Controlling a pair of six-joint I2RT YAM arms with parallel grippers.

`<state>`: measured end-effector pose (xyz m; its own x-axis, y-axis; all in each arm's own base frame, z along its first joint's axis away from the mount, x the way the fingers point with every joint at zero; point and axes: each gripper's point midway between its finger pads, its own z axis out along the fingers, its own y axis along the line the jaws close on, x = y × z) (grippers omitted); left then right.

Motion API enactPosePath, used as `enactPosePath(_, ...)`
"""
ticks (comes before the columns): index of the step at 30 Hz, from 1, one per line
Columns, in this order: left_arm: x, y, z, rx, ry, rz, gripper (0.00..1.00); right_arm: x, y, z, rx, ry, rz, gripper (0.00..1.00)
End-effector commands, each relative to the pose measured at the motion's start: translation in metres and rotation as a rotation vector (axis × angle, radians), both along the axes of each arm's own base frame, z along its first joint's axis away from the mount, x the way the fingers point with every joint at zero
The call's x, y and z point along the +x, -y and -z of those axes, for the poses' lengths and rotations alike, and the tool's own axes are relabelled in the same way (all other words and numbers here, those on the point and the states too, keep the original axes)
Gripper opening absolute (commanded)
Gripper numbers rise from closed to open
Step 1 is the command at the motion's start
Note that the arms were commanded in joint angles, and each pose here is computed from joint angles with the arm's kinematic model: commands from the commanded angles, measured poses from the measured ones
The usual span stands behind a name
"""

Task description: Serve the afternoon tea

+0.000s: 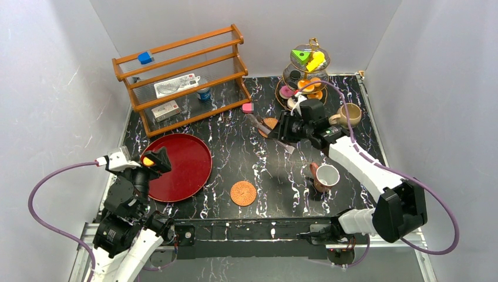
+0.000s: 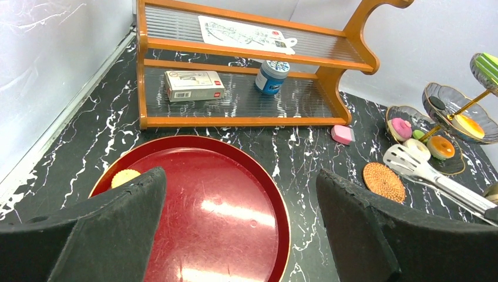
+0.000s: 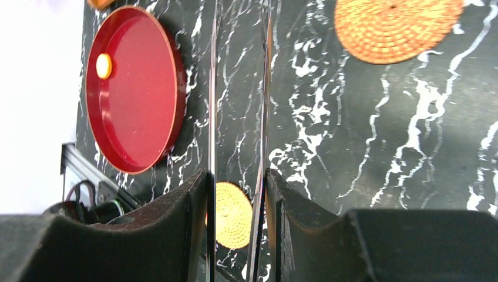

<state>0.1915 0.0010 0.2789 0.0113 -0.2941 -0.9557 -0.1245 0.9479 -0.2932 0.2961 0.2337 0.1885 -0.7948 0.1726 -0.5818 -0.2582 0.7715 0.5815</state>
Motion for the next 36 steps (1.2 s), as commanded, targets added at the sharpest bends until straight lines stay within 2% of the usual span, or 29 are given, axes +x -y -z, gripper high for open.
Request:
enactPosePath(1,0.000,-0.004,-0.004,-0.012,0.005,-0.024,0.96,0.006,-0.024,-0.034,0.037,0.149,-0.091,0.47)
enactPosePath(10,0.002,-0.002,-0.002,-0.011,-0.022,-0.023,0.95,-0.015,-0.085,-0.043,0.025,0.308,-0.262,0.47)
enactPosePath(17,-0.002,-0.004,-0.008,-0.036,0.021,-0.025,0.95,-0.029,-0.145,-0.044,-0.015,0.465,-0.391,0.48)
enactPosePath(26,-0.011,-0.002,-0.053,-0.116,0.062,0.003,0.95,-0.049,-0.220,-0.028,-0.056,0.671,-0.608,0.49)
enactPosePath(36,-0.027,0.007,-0.084,-0.166,0.047,0.081,0.95,-0.056,-0.291,-0.003,-0.107,0.712,-0.720,0.49)
